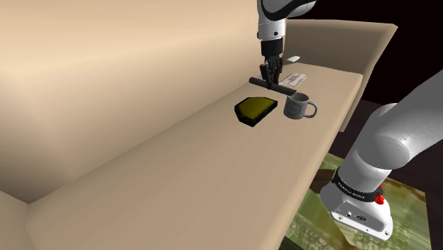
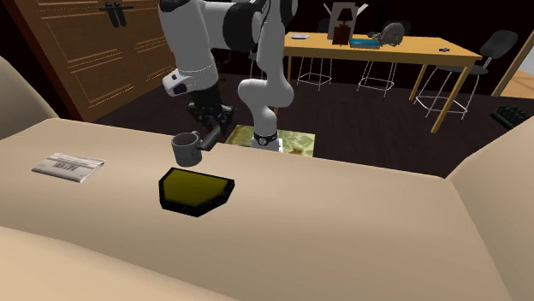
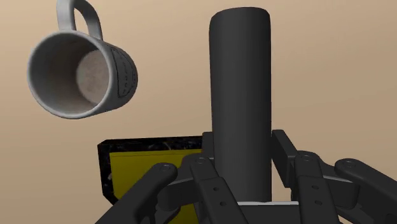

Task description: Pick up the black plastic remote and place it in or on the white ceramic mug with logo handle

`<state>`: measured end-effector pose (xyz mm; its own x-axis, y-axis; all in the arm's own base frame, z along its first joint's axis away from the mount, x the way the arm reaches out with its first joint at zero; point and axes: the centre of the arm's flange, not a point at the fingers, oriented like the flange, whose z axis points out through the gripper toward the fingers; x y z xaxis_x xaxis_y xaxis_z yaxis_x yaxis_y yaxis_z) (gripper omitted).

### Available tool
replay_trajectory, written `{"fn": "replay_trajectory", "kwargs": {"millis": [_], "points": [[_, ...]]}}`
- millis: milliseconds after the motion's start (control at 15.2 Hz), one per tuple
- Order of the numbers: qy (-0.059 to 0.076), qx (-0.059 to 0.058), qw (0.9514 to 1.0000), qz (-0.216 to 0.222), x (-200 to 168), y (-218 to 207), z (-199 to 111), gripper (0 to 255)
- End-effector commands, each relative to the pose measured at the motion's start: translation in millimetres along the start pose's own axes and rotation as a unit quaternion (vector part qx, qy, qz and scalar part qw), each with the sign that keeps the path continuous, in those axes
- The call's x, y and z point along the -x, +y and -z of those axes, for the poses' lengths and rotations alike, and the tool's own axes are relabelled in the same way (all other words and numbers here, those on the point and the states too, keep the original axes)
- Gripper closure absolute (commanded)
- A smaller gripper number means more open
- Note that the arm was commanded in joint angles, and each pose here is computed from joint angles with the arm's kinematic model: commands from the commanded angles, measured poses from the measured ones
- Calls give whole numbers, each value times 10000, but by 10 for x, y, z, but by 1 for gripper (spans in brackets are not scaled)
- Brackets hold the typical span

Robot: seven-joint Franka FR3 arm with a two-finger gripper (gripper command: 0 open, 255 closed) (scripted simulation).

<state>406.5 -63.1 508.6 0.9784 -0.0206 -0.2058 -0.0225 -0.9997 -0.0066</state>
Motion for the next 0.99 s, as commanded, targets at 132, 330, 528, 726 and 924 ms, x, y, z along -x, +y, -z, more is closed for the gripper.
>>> {"fn": "replay_trajectory", "kwargs": {"millis": [132, 330, 528, 726, 924], "points": [[-1, 0, 10000, 9, 236, 474, -66, 255], [-1, 0, 10000, 9, 412, 826, -113, 255], [-1, 0, 10000, 9, 587, 1178, -160, 255], [-1, 0, 10000, 9, 763, 1530, -207, 255], [-1, 0, 10000, 9, 895, 1818, -298, 255]]}}
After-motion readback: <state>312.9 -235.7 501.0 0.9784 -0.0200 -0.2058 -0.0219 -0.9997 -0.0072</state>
